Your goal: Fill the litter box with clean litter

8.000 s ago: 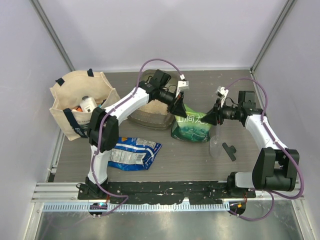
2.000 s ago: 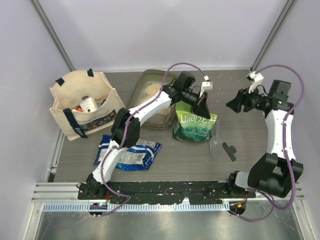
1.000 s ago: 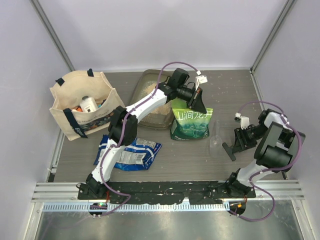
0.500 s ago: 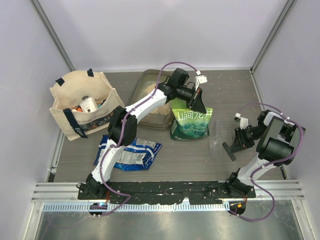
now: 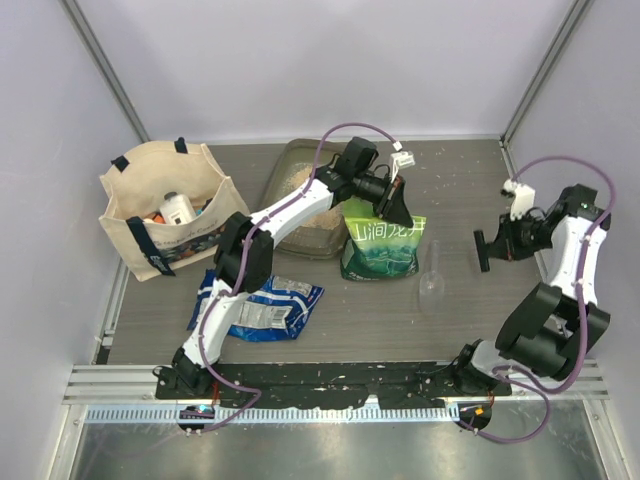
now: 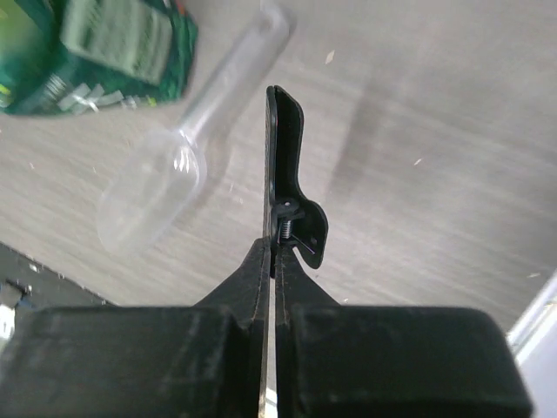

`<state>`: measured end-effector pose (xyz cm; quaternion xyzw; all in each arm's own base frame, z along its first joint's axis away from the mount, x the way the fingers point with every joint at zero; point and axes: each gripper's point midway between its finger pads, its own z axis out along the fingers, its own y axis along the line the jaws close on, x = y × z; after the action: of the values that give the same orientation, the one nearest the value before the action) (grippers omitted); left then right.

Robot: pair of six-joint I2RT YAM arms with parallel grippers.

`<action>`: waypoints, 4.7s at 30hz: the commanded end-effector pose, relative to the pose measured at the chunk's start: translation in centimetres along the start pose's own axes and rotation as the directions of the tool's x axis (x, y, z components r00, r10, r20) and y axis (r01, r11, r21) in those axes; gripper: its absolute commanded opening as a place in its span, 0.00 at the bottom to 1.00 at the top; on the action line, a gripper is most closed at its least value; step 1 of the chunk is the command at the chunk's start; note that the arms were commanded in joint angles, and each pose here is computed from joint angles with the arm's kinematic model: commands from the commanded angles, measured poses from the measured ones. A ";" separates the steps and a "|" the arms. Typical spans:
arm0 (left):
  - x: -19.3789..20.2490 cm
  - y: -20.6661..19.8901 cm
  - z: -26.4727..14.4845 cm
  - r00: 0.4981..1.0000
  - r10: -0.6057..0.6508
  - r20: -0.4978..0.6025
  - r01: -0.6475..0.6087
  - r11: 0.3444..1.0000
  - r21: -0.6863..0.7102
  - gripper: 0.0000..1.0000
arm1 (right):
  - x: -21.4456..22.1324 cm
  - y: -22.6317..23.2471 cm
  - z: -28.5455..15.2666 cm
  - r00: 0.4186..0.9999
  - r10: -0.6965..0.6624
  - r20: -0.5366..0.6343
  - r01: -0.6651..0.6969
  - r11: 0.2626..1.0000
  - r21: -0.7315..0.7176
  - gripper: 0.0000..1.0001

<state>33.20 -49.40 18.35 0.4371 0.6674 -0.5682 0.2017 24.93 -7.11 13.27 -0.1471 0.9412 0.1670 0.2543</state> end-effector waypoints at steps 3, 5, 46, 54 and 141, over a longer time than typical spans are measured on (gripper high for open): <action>-1.6 -0.1 -1.6 0.994 0.112 0.013 -0.111 0.990 -0.086 0.00 | -6.9 1.2 -2.6 0.971 0.080 0.224 -0.069 0.996 -0.055 0.01; -1.5 -0.1 -1.2 0.989 0.149 0.007 -0.148 0.985 -0.091 0.10 | -8.2 0.9 -2.9 0.958 0.105 0.266 -0.092 0.994 -0.059 0.01; -7.8 -14.8 -12.0 0.755 0.641 0.139 -0.631 0.768 -0.110 0.67 | -17.1 23.1 -7.5 0.557 -0.650 0.517 0.746 0.665 0.033 0.01; -7.8 -14.6 -11.4 0.787 0.598 0.149 -0.596 0.800 -0.062 0.39 | -17.9 23.8 -7.0 0.541 -0.665 0.515 0.763 0.646 0.033 0.01; -11.0 -14.4 -14.3 0.920 0.175 0.350 -0.238 0.960 0.147 0.00 | -23.0 25.7 -8.1 0.785 0.046 0.618 0.338 0.805 -0.489 0.51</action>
<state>30.44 -39.73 37.82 0.4023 0.5418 -0.6743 0.2999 30.14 17.72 37.24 -0.2567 0.6970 0.4802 0.4667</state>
